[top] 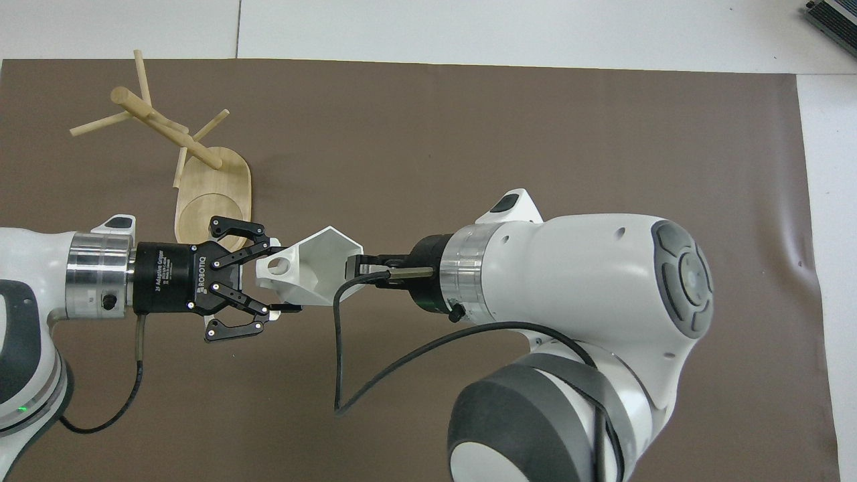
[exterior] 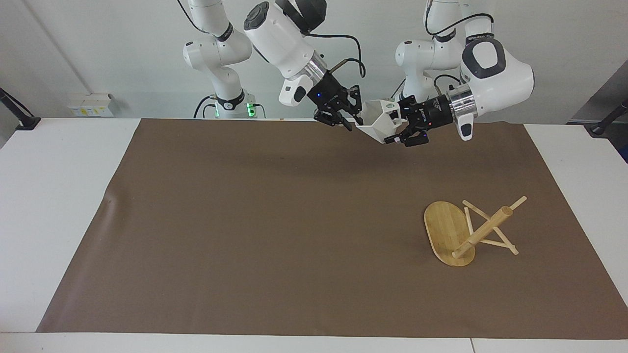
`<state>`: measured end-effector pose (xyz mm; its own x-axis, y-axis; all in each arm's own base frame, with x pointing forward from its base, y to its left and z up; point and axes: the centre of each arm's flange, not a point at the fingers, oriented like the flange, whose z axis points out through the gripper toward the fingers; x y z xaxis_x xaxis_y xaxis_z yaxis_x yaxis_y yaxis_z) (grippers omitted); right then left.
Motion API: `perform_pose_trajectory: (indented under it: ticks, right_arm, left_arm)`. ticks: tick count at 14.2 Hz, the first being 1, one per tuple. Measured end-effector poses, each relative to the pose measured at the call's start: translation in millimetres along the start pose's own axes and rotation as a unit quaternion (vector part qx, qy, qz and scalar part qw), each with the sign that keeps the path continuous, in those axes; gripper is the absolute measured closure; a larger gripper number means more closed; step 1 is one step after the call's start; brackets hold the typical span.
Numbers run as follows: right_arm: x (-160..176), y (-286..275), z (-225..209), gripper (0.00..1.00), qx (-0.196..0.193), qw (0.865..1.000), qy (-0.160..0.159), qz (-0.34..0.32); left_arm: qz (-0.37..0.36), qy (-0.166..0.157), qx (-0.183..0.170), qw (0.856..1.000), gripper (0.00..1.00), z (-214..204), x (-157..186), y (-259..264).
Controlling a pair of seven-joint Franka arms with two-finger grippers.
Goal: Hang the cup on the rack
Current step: 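Grasp the cup with the left gripper from the right gripper, then lift the cup toward the rack while the right gripper withdraws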
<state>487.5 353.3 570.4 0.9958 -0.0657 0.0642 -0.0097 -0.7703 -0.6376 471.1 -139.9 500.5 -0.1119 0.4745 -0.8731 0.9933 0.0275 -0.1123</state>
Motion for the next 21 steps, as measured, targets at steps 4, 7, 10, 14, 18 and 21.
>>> perform_pose_trajectory:
  ticks: [4,7,10,14,18,21]
  right_arm:
    - [0.6,0.6,-0.3,0.1,0.0,1.0,0.0,0.001]
    - [1.1,1.1,-0.7,0.0,0.0,1.0,0.001,0.001]
    - [5.1,5.0,-3.7,0.0,0.0,1.0,0.004,0.005]
    - [22.3,22.1,-17.6,0.0,-0.002,1.0,0.02,0.022]
    - [43.9,46.4,-37.2,0.0,-0.005,0.999,0.041,0.02]
    - [68.4,79.6,-62.7,0.0,-0.012,0.998,0.066,0.014]
  left_arm:
    - [0.003,0.041,0.001,0.999,0.32,-7.4,8.5,0.5]
    - [-0.001,0.081,0.001,0.997,0.32,-11.4,15.8,1.2]
    - [-0.067,0.124,-0.051,0.989,0.32,-29.5,26.8,11.5]
    - [-0.127,0.14,-0.151,0.97,0.32,-51.8,38.3,32.9]
    - [-0.146,0.148,-0.21,0.955,0.32,-50.5,57.1,55.1]
    - [-0.163,0.152,-0.233,0.947,0.32,-45.2,68.4,67.4]
